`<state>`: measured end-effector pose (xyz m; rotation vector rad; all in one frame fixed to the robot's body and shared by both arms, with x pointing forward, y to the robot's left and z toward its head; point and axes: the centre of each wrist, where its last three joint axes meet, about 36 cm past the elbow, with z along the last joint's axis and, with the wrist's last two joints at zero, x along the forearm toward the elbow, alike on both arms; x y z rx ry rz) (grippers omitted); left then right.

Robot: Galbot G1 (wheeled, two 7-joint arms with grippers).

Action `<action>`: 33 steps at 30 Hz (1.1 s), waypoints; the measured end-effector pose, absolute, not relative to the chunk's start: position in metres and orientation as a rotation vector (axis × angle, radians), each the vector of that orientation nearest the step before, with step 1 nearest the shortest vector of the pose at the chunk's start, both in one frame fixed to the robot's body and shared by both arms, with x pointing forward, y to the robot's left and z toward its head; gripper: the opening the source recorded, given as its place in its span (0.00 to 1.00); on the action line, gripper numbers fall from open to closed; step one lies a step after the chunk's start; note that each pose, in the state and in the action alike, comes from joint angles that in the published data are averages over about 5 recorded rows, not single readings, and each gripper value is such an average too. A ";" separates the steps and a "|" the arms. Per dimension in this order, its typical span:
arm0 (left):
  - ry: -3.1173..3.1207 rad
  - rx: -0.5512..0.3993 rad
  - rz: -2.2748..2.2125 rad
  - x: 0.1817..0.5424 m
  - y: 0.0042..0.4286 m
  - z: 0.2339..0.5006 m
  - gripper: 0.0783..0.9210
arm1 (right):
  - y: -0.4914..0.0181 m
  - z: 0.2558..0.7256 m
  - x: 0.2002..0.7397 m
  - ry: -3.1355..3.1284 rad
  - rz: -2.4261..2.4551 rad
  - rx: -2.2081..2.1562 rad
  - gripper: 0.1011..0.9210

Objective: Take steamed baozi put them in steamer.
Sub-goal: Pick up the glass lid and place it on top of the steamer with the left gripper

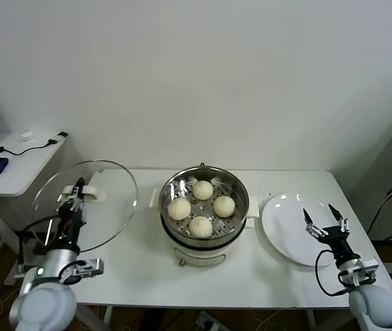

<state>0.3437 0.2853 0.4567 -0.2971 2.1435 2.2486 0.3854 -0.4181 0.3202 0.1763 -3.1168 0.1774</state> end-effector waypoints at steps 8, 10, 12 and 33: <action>2.180 -0.230 2.229 0.361 0.210 0.472 0.08 | -0.421 0.318 0.400 -3.115 0.193 0.169 0.88; 2.194 -0.213 2.221 0.364 0.190 0.474 0.08 | -0.422 0.318 0.401 -3.115 0.198 0.166 0.88; 2.208 -0.198 2.212 0.368 0.170 0.474 0.08 | -0.423 0.317 0.402 -3.114 0.202 0.162 0.88; 2.313 -0.054 2.128 0.399 0.014 0.454 0.08 | -0.441 0.315 0.399 -3.117 0.235 0.103 0.88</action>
